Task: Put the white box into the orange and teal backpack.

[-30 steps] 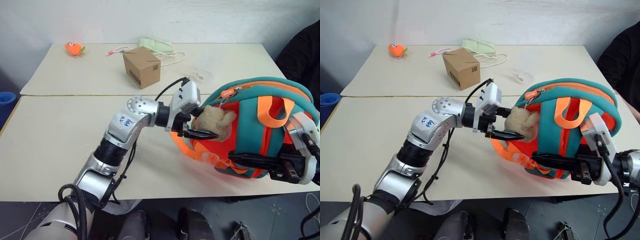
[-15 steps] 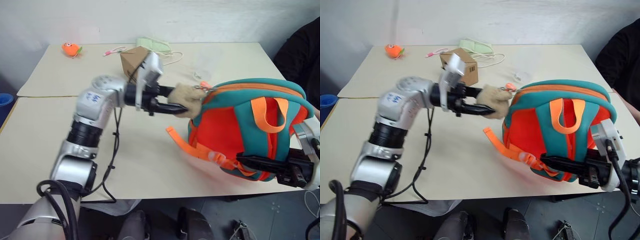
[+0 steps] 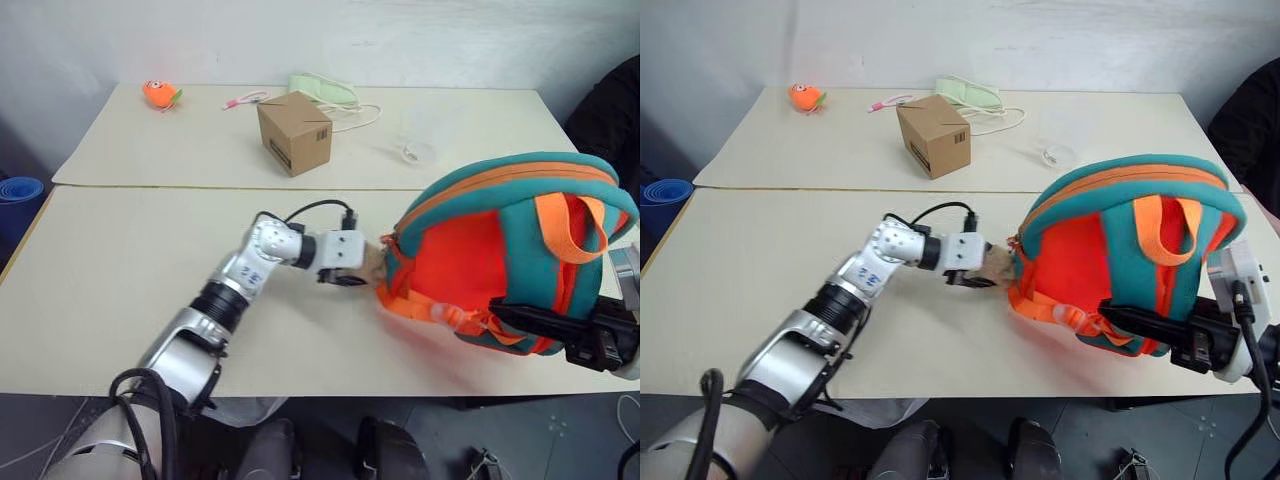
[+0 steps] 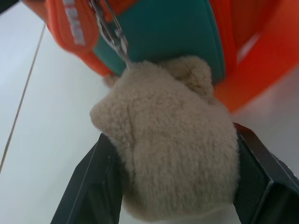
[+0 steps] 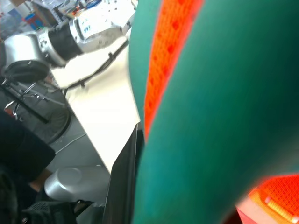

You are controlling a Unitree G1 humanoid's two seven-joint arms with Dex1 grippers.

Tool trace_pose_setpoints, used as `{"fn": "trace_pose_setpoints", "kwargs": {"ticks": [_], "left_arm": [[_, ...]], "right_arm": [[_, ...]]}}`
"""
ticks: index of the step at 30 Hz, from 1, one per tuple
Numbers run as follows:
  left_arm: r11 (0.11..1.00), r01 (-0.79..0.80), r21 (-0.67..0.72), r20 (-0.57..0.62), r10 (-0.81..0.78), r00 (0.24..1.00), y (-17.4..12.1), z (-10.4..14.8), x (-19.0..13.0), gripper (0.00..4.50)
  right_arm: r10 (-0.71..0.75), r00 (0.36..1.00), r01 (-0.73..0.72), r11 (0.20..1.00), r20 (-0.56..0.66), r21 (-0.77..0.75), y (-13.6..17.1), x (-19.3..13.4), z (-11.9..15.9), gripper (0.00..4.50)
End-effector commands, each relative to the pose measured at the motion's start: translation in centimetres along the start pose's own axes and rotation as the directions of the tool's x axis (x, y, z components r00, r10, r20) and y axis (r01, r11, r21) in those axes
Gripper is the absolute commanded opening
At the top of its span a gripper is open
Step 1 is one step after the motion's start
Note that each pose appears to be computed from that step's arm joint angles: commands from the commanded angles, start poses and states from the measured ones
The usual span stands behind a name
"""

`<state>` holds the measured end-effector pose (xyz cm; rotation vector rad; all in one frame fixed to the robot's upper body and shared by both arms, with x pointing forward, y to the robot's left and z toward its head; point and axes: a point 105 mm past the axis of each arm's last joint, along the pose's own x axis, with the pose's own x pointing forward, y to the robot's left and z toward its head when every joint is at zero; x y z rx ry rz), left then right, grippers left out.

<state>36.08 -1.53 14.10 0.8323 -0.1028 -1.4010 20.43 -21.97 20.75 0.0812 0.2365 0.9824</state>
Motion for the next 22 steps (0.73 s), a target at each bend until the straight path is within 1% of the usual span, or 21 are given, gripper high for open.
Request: {"fn": "trace_pose_setpoints", "kwargs": {"ticks": [1,3,4,5,7,8,10,11,12,14,15,16,17,18,20,22], "left_arm": [[0.995,-0.040,-0.095,0.067,0.047,0.997,0.6,0.8,-1.0,2.47],[0.967,-0.023,-0.253,0.100,0.050,0.994,0.6,0.1,-3.0,3.20],[0.952,-0.014,-0.305,0.114,0.051,0.992,0.5,0.0,-3.7,3.26],[0.929,0.008,-0.371,0.134,0.045,0.990,0.2,-0.3,-5.1,3.69],[0.897,0.036,-0.441,0.154,0.036,0.987,-0.2,-0.7,-7.2,4.24],[0.877,0.047,-0.479,0.168,0.039,0.985,-0.3,-0.8,-8.7,4.50],[0.846,0.059,-0.529,0.187,0.048,0.981,-0.5,-0.8,-10.9,4.50],[0.835,0.053,-0.547,0.190,0.062,0.980,-0.3,-0.7,-12.4,4.50],[0.828,0.046,-0.559,0.191,0.074,0.979,-0.1,-0.6,-13.6,4.50],[0.821,0.035,-0.571,0.197,0.095,0.976,0.2,-0.2,-15.5,4.50],[0.821,0.001,-0.570,0.192,0.132,0.972,0.9,0.1,-17.1,4.50],[0.829,-0.087,-0.553,0.157,0.206,0.966,2.3,0.2,-19.4,4.50],[0.818,-0.148,-0.556,0.152,0.275,0.949,3.5,0.8,-21.4,4.50],[0.806,-0.176,-0.565,0.175,0.325,0.929,4.4,1.7,-23.0,4.50],[0.802,-0.171,-0.572,0.243,0.365,0.899,5.0,3.3,-24.3,4.50],[0.792,-0.191,-0.580,0.268,0.407,0.873,5.3,3.9,-24.4,4.50]], "right_arm": [[-0.069,0.997,0.072,0.994,0.040,-0.078,-1.1,0.0,0.7,0.00],[-0.134,0.991,0.135,0.990,0.028,-0.033,-2.4,-0.4,0.2,0.70],[-0.149,0.989,0.149,0.989,0.023,-0.015,-2.7,-0.5,0.1,0.81],[-0.147,0.989,0.147,0.989,0.011,-0.006,-2.8,-1.1,0.0,1.25],[-0.148,0.989,0.148,0.989,-0.010,-0.008,-2.7,-2.2,0.0,1.82],[-0.172,0.985,0.171,0.985,-0.017,-0.011,-3.0,-3.3,0.4,2.19],[-0.213,0.977,0.213,0.977,-0.023,-0.014,-3.4,-5.2,1.0,2.91],[-0.243,0.970,0.243,0.970,-0.026,-0.006,-3.7,-6.9,1.5,3.25],[-0.264,0.964,0.264,0.965,-0.026,0.003,-3.8,-8.2,1.9,3.54],[-0.292,0.956,0.293,0.956,-0.022,0.016,-3.8,-10.2,2.6,4.30],[-0.338,0.941,0.338,0.941,0.004,0.014,-4.2,-11.8,3.4,4.47],[-0.404,0.914,0.404,0.915,0.043,0.010,-4.6,-13.8,4.4,4.47],[-0.447,0.891,0.448,0.894,0.079,0.011,-4.8,-15.4,5.2,4.47],[-0.481,0.870,0.483,0.876,0.108,0.010,-4.9,-16.6,5.6,4.47],[-0.530,0.838,0.536,0.844,0.129,-0.011,-5.5,-17.5,5.8,4.47],[-0.558,0.818,0.564,0.826,0.138,-0.002,-6.1,-17.6,5.3,4.47]]}}
